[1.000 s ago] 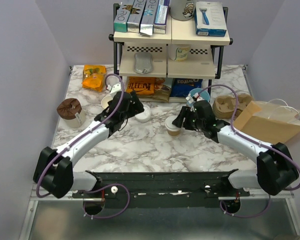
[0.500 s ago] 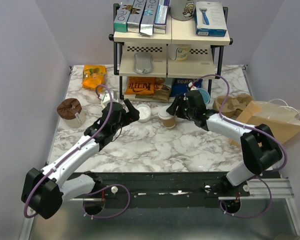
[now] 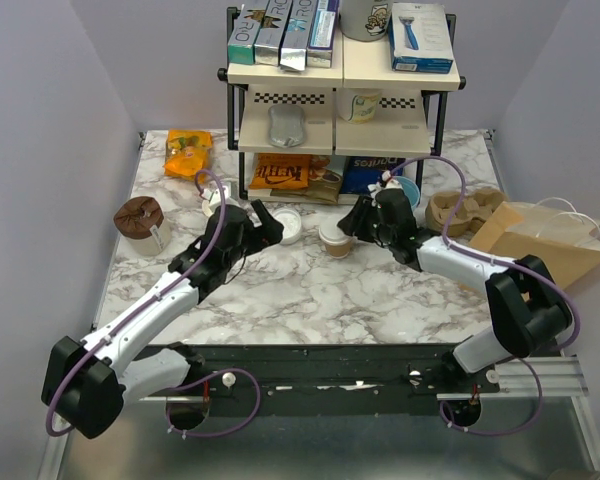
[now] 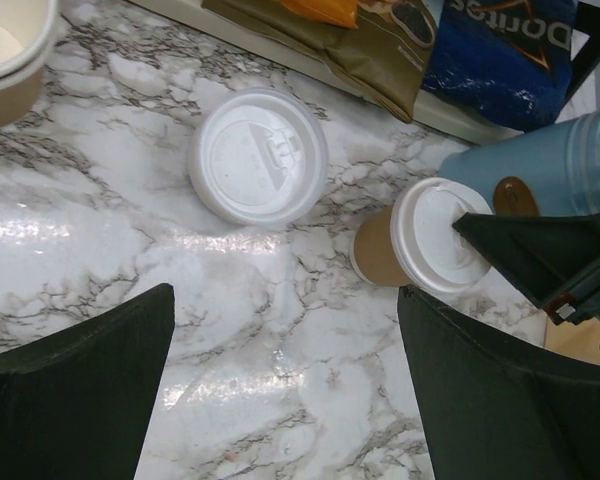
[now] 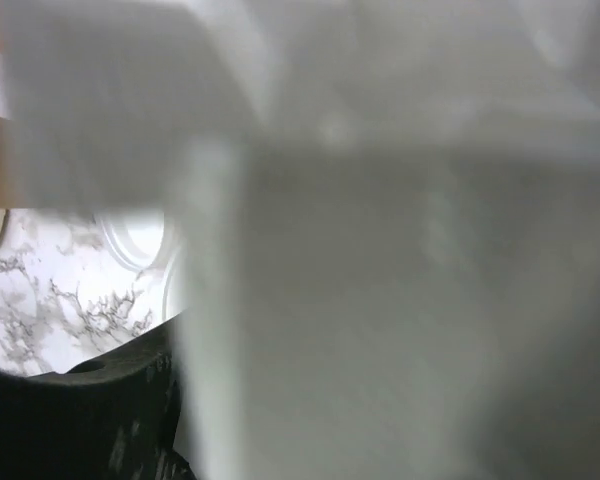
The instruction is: Pack the takeout coffee
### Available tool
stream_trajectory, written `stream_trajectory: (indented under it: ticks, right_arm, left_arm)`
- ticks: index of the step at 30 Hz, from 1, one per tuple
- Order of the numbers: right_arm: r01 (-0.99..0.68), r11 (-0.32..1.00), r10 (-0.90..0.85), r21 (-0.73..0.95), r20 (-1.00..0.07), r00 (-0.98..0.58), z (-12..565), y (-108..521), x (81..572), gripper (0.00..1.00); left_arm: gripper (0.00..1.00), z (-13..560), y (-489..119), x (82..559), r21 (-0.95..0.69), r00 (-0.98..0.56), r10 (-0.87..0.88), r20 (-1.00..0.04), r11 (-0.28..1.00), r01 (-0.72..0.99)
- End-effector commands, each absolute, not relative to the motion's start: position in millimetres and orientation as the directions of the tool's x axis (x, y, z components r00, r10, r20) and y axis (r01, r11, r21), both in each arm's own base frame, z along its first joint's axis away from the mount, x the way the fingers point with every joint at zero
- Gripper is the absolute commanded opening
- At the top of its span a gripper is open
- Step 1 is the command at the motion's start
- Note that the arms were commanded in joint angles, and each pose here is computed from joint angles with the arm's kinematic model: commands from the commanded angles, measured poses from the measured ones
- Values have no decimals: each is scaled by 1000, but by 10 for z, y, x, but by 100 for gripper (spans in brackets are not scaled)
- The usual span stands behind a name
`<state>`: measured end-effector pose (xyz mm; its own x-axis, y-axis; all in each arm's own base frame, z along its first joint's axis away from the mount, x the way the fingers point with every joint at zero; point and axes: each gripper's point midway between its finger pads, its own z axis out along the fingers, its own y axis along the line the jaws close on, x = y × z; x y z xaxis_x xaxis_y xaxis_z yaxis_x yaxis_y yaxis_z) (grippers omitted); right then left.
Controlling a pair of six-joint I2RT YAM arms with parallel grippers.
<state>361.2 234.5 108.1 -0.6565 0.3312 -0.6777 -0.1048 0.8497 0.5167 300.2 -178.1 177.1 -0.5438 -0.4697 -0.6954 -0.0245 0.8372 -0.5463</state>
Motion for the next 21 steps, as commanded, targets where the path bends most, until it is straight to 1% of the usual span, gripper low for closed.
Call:
stream_trajectory:
  ticks: [1, 4, 7, 15, 21]
  right_arm:
    - [-91, 855, 359, 511, -709, -607, 1011, 2253, 3596, 45]
    - [-74, 837, 402, 542, -701, -589, 1009, 2272, 3643, 36]
    - [-49, 817, 450, 574, -689, -568, 1002, 2267, 3673, 34]
    - [-2, 770, 577, 638, -699, -423, 1244, 2162, 3877, 34]
    - [-7, 748, 605, 664, -686, -405, 1243, 2262, 4041, 34]
  left_arm:
    - [99, 1737, -2063, 2936, -593, -596, -449, -666, 803, 57]
    - [99, 1730, -2180, 2917, -600, -612, -438, -659, 796, 77]
    - [99, 1727, -2250, 2891, -604, -619, -432, -656, 793, 87]
    - [99, 1753, -2308, 2897, -611, -614, -437, -657, 786, 96]
    - [99, 1745, -2291, 2900, -608, -610, -440, -658, 789, 86]
